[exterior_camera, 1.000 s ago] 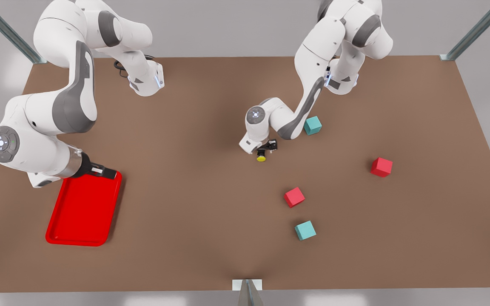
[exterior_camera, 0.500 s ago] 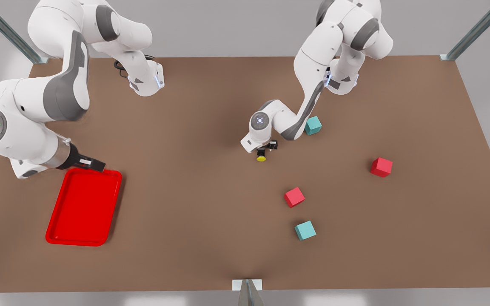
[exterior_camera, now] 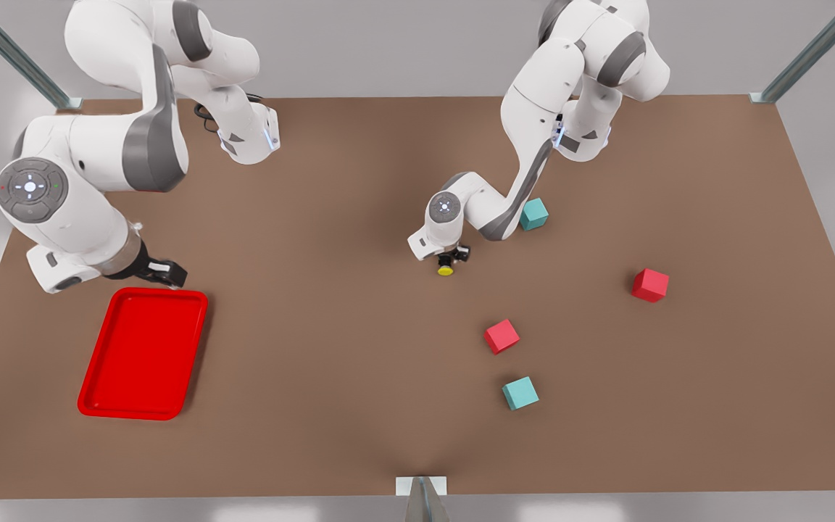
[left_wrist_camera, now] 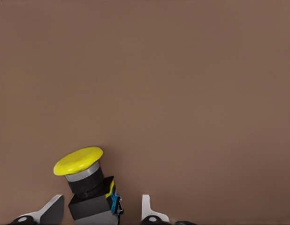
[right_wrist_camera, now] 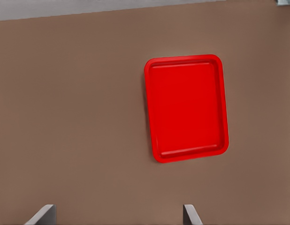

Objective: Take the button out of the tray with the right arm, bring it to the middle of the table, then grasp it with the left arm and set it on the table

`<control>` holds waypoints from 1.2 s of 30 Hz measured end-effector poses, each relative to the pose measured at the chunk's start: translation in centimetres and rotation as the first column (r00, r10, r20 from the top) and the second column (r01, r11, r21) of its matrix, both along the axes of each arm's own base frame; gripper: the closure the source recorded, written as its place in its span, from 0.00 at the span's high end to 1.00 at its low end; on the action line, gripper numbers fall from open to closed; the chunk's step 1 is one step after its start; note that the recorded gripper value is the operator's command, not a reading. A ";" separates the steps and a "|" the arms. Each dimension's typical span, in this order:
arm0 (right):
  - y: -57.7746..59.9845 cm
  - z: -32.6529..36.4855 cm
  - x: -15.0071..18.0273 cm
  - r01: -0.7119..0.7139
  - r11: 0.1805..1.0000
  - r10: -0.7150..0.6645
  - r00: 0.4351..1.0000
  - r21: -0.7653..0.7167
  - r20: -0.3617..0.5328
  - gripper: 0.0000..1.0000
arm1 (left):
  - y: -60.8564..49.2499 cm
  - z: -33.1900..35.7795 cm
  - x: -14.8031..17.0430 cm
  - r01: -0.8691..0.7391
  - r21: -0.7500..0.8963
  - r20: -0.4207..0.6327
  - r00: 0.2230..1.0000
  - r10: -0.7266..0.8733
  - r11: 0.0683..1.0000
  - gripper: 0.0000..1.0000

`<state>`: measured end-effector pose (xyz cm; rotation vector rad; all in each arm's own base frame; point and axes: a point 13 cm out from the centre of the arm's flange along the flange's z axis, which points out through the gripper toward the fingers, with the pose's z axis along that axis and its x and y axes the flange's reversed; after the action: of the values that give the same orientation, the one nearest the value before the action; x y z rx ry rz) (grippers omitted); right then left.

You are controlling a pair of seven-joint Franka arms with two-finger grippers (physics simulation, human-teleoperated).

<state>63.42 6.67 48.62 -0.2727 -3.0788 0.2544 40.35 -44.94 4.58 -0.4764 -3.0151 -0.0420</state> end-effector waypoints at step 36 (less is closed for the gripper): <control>-3.6 -5.7 -0.1 -0.020 1.000 0.020 0.996 0.003 -0.091 1.00 | 1.8 -1.2 1.0 0.082 0.034 -0.059 0.995 -0.080 0.996 0.51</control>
<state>63.35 3.06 42.90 -0.2243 -2.9926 0.2574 41.34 -43.19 3.43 -0.5852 -2.9322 -0.0870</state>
